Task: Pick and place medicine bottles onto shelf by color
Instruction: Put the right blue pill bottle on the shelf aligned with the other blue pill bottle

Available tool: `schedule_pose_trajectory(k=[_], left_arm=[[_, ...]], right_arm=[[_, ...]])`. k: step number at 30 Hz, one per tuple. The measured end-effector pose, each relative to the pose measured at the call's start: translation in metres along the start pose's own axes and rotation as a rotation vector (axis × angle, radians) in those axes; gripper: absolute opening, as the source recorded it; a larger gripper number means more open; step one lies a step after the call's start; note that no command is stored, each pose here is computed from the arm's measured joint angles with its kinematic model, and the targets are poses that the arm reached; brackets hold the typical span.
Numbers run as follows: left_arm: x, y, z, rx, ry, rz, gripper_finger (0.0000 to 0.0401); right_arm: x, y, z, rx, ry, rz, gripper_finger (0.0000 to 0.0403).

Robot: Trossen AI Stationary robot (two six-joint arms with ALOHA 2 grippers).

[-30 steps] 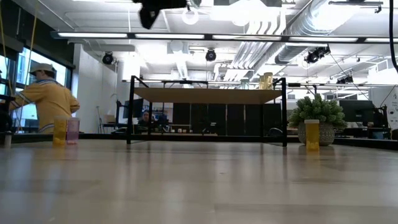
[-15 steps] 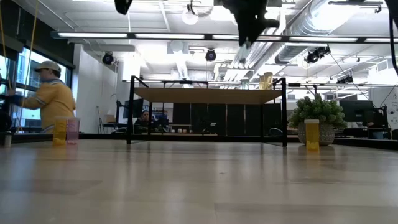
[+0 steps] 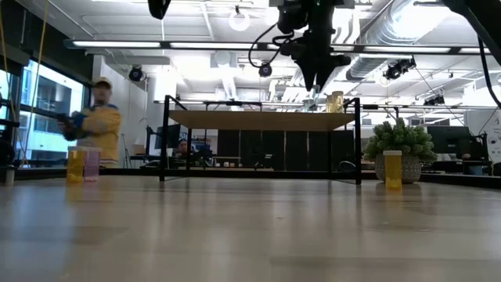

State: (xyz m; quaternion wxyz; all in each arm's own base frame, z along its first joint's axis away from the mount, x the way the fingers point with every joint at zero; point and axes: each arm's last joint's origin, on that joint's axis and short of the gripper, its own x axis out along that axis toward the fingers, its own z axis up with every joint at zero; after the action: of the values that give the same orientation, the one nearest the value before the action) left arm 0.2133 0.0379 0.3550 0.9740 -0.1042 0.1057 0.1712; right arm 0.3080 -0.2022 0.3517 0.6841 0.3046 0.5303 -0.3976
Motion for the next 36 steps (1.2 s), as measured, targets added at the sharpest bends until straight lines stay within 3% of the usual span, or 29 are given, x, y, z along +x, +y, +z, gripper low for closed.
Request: schedule_pose_trajectory(k=[11, 17, 36], left_arm=[[0.004, -0.001, -0.002, -0.008, 0.016, -0.006, 0.0000], [0.004, -0.001, -0.002, -0.016, 0.016, -0.006, 0.0000], [0.004, -0.002, -0.002, -0.014, 0.017, -0.009, 0.0000]], right_arm=[[0.007, -0.018, 0.010, 0.077, 0.037, 0.040, 0.0113], [0.020, -0.017, 0.016, 0.092, 0.059, 0.033, 0.0113], [0.021, -0.016, 0.018, 0.102, 0.040, 0.040, 0.0113]])
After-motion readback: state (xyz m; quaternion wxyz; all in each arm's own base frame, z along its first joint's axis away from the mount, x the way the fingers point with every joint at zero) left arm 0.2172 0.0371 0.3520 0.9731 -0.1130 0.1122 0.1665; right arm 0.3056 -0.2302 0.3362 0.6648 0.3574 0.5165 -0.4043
